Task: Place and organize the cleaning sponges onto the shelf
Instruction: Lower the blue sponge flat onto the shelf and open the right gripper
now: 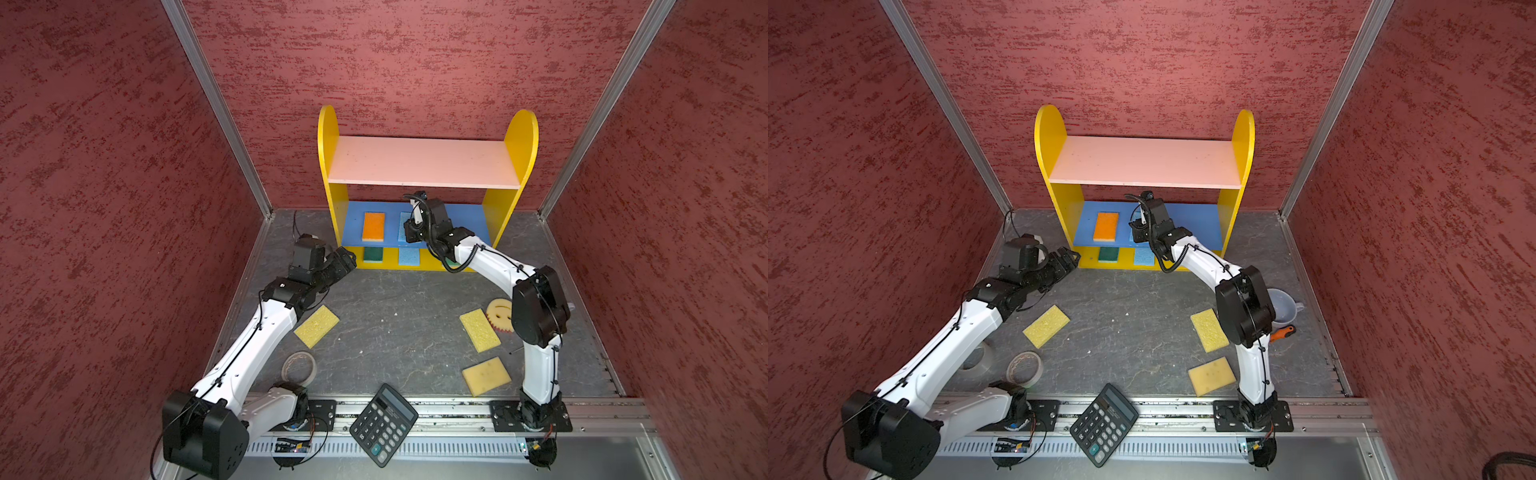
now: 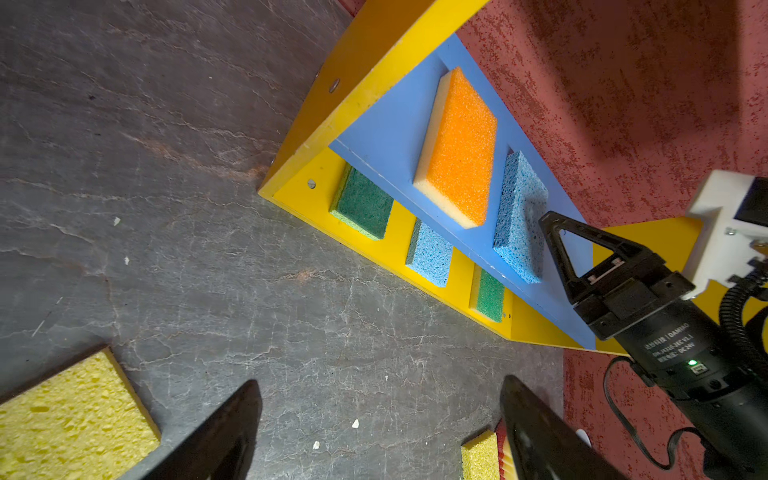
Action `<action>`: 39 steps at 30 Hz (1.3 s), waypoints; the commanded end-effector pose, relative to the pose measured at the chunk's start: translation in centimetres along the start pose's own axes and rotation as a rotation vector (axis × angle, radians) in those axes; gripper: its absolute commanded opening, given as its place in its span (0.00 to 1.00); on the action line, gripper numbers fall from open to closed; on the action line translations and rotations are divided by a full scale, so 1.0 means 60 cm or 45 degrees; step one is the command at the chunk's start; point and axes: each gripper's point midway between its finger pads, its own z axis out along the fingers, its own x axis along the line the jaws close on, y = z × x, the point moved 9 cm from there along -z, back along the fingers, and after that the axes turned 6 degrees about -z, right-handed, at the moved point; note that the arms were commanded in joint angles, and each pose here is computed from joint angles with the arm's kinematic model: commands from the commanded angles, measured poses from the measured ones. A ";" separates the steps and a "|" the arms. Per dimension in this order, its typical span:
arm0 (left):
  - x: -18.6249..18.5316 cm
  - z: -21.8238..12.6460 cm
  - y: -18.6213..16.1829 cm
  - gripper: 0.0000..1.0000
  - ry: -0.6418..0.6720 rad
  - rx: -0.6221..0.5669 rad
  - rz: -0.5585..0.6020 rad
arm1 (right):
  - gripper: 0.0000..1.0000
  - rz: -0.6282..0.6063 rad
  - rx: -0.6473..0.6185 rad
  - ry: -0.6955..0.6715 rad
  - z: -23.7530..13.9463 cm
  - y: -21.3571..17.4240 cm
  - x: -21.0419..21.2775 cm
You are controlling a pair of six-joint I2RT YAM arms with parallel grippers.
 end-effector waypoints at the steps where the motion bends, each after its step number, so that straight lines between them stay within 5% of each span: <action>1: 0.001 -0.016 0.005 0.90 0.003 -0.025 0.026 | 0.25 0.026 0.043 -0.013 0.008 -0.006 -0.004; 27: 0.007 -0.027 0.007 0.90 -0.007 -0.047 -0.012 | 0.21 -0.163 -0.012 0.006 -0.057 0.038 0.003; 35: 0.010 -0.029 0.007 0.90 -0.004 -0.067 -0.020 | 0.00 -0.070 -0.033 0.158 -0.113 0.026 0.017; 39: 0.011 -0.029 0.009 0.90 -0.004 -0.080 -0.015 | 0.00 -0.003 -0.014 0.205 -0.131 -0.001 0.016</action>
